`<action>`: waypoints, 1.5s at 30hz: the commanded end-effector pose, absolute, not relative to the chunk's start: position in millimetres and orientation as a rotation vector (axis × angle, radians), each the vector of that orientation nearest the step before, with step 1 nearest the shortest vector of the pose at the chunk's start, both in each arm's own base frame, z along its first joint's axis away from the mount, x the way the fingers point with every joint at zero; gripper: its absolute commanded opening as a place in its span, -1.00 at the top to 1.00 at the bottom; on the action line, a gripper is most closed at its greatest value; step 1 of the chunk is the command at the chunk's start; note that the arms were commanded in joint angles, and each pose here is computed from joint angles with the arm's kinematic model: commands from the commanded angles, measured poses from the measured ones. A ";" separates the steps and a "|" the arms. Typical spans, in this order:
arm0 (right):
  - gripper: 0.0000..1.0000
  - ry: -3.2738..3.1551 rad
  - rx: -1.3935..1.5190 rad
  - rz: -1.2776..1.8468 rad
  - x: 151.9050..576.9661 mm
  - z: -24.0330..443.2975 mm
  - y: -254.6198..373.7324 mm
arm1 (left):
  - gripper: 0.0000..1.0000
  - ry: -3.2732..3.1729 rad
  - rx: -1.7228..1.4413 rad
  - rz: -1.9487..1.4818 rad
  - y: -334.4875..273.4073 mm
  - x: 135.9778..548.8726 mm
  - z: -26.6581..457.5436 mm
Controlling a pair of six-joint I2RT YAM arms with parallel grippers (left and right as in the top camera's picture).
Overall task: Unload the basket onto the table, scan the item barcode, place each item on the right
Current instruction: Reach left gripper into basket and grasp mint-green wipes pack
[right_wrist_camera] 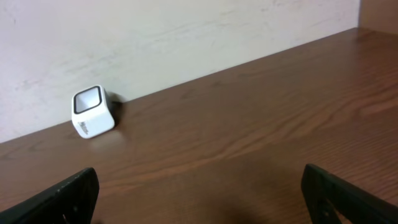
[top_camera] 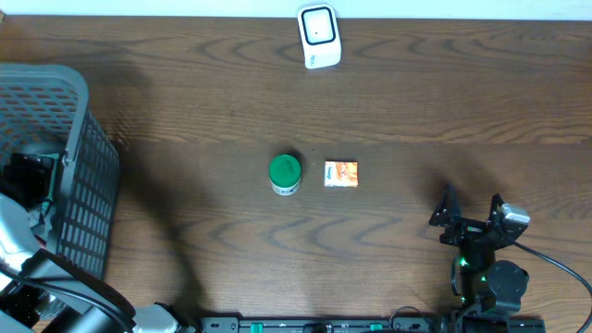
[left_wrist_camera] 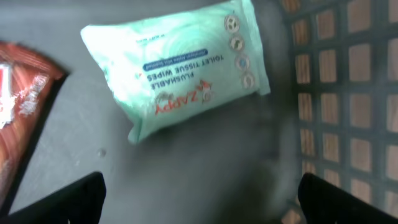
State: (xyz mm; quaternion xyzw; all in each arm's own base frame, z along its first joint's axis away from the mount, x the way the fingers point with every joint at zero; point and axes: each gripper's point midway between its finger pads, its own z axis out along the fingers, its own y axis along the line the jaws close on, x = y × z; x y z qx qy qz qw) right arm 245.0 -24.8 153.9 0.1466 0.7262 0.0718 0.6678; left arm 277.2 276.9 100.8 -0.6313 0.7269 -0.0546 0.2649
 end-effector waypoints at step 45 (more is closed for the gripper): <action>-0.99 1.641 0.331 0.167 244.9 152.9 -23.9 | 0.85 1.705 -1.442 -0.163 235.8 254.6 245.3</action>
